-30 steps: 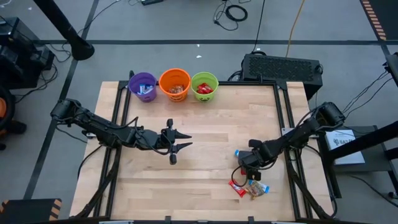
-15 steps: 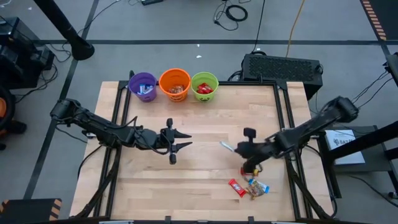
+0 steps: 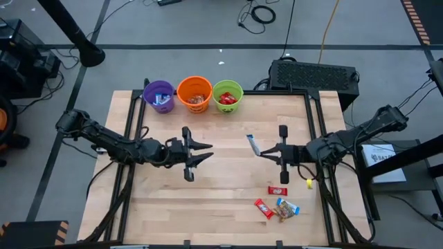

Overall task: Sort candy by brand, put in halloween buckets
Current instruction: Put the white chocolate bar into the violet bucket

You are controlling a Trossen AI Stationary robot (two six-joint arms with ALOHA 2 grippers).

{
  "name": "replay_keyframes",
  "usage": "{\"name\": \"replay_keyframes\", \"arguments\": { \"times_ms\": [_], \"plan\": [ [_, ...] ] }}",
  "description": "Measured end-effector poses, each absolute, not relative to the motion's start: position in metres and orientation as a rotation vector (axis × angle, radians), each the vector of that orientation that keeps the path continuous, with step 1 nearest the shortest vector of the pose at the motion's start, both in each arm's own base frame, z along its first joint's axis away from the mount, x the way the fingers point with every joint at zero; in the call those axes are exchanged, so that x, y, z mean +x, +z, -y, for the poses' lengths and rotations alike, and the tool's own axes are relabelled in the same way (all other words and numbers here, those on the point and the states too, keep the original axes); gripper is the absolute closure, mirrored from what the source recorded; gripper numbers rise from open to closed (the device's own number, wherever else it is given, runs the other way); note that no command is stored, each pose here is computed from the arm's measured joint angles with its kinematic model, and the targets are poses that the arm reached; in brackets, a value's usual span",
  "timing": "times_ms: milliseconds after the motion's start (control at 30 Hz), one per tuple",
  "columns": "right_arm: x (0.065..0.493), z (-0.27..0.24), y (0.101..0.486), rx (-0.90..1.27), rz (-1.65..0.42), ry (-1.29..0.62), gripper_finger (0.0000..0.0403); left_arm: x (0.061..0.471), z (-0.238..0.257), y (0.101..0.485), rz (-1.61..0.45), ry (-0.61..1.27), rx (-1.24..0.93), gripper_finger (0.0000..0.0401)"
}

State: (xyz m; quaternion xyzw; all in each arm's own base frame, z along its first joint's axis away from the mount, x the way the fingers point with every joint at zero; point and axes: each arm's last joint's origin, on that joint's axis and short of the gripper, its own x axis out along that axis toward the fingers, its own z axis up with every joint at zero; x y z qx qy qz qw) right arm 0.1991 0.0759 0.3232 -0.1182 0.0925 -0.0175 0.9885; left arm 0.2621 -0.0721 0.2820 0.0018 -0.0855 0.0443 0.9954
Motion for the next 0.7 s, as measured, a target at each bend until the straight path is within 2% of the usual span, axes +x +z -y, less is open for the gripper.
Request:
{"name": "replay_keyframes", "arguments": {
  "times_ms": [233,400,567,700],
  "plan": [
    [0.206,-0.08,0.316,-0.265,-0.222,-0.001,0.0402,0.262,0.072,0.284,0.19,0.088,-0.011,0.0278],
    [0.212,-0.082,0.305,-0.511,-0.292,0.024,0.0402,0.262,0.071,0.283,0.179,0.091,-0.006,0.0278],
    [0.218,-0.083,0.294,-0.749,-0.383,-0.09,0.0402,0.265,0.062,0.282,0.171,0.124,0.0,0.0278],
    [0.223,-0.084,0.288,-0.815,-0.427,-0.153,0.0402,0.268,0.05,0.274,0.091,0.164,0.029,0.0277]
  ]
}}
